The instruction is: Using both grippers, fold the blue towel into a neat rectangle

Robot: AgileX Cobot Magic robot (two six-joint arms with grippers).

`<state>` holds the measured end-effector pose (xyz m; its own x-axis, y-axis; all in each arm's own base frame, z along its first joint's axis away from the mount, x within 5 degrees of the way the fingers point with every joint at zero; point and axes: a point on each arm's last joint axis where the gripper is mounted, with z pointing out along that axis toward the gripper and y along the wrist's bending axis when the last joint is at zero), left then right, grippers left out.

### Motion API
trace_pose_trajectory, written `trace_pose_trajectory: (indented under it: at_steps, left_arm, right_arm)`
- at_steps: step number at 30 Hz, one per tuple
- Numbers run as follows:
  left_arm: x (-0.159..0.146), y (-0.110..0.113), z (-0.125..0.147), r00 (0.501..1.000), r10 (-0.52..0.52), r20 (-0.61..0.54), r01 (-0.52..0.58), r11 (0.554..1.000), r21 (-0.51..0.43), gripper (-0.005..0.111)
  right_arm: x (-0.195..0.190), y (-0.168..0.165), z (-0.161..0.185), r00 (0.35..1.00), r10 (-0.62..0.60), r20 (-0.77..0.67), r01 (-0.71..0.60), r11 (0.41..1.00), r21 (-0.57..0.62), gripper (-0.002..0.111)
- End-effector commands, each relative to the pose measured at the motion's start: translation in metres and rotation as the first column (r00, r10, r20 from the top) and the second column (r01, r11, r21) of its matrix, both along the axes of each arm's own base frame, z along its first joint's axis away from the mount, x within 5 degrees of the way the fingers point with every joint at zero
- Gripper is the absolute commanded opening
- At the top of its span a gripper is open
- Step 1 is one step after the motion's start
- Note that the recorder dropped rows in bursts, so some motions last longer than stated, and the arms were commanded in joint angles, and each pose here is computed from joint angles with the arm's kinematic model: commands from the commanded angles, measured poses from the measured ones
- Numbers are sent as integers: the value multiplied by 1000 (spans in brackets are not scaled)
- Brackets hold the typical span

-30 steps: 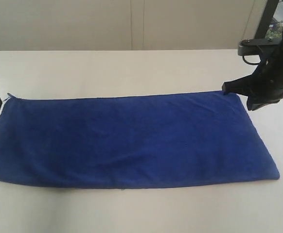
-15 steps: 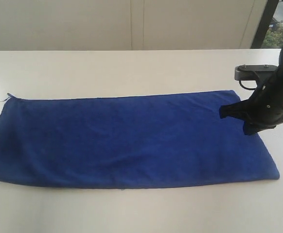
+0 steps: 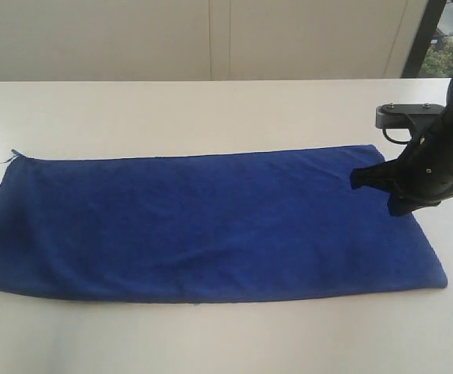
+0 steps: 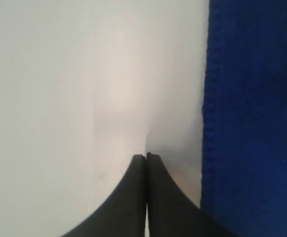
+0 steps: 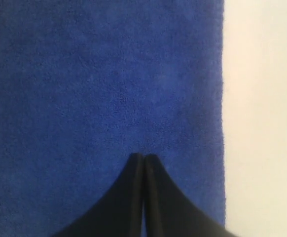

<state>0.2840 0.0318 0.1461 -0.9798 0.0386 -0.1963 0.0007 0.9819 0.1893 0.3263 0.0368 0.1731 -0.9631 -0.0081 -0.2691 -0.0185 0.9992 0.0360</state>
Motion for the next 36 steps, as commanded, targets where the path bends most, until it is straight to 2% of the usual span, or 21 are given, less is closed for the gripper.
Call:
trace_pose_trajectory:
  at_steps: [1,8,15,19,25,28,32,34,36]
  left_arm:
    - [-7,-6,-10,994,73,-80,-79,994,-74,0]
    - [-7,-22,-9,996,-14,-90,-9,969,-249,0]
    - [-1,-26,2,995,12,-101,-42,954,-295,0]
    - [4,-31,19,999,8,-40,-21,939,-345,0]
    - [17,-49,24,996,54,68,-8,835,-550,0]
    - [25,-58,17,993,81,84,-8,764,-645,0]
    - [35,-70,17,983,87,165,70,647,-760,0]
    - [38,-72,17,974,65,219,132,622,-772,0]
    - [39,-72,15,973,64,221,134,621,-772,0]
  right_arm:
    - [-1,0,2,1000,12,15,-12,1000,-3,0]
    - [0,0,2,1000,11,22,-11,1000,-2,0]
    - [1,0,2,1000,11,29,-11,1000,-2,0]
    - [1,0,2,999,11,30,-11,1000,-1,0]
    - [1,0,2,999,11,32,-11,1000,-1,0]
    - [1,0,2,999,11,32,-11,1000,-1,0]
    - [1,0,2,999,11,32,-11,1000,-1,0]
    - [1,0,2,999,11,32,-11,1000,-1,0]
    - [1,0,2,999,11,32,-11,1000,-1,0]
